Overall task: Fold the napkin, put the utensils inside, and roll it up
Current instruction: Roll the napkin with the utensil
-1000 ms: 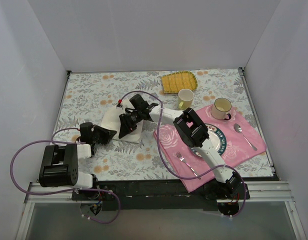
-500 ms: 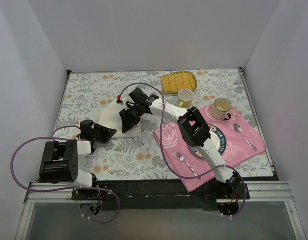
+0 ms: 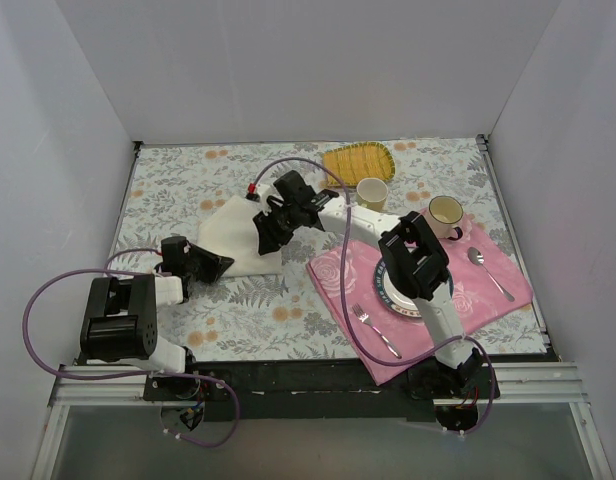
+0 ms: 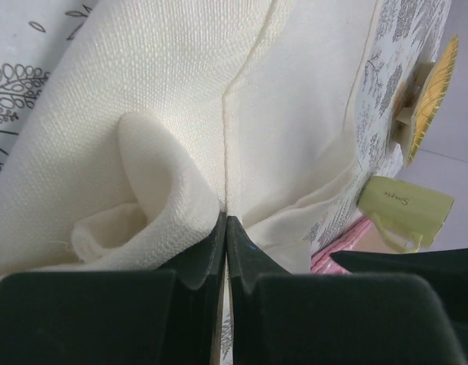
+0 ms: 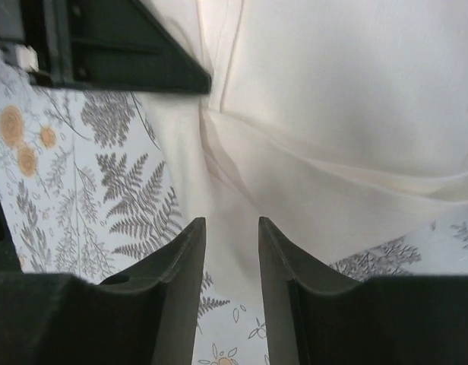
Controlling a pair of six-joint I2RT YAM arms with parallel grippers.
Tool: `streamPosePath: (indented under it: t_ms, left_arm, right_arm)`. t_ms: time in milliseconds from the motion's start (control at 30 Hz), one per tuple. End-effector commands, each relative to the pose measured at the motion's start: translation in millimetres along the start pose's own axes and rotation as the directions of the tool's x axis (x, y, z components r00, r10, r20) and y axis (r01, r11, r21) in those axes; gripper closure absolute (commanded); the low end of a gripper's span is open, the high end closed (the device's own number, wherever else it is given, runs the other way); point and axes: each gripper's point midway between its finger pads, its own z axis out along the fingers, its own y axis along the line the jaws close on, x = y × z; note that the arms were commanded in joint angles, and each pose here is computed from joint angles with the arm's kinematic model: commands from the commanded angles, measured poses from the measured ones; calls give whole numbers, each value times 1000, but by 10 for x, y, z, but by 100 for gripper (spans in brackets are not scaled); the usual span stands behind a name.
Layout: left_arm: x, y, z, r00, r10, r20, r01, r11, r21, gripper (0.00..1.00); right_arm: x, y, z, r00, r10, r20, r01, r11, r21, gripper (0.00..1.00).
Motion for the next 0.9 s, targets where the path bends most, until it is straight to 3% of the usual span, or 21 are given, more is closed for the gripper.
streamPosePath:
  t_ms: [0,233,367,433,600,767,867]
  left_arm:
    - [125,588,-23,1000,-6,-27,0,974,-225,100]
    - [130,599,-3,999,-5,-43,-6,971,-241,100]
    - [135,603,4,998,1,-56,-15,968,-249,100]
    - [135,602,14,998,4,-65,-21,967,-254,100]
    - [142,605,35,997,9,-83,-31,965,-262,100]
    - [162,607,42,995,5,-101,-32,963,-267,100]
    - [168,606,46,994,5,-107,-34,963,-268,100]
  right_arm:
    - [195,32,37,1000,-14,21,15,1000,-9,62]
    - [562,-361,99,998,-64,-12,65,982,176,66]
    - [354,-351,-60,986,-169,0,164,958,237,66]
    - [191,-290,-172,971,-237,-1,229,934,275,60]
    - [-82,76,-268,883,-469,-6,449,843,296,42]
    - [-7,475,-97,756,-655,15,640,743,196,34]
    - [55,521,73,709,-705,3,695,699,171,32]
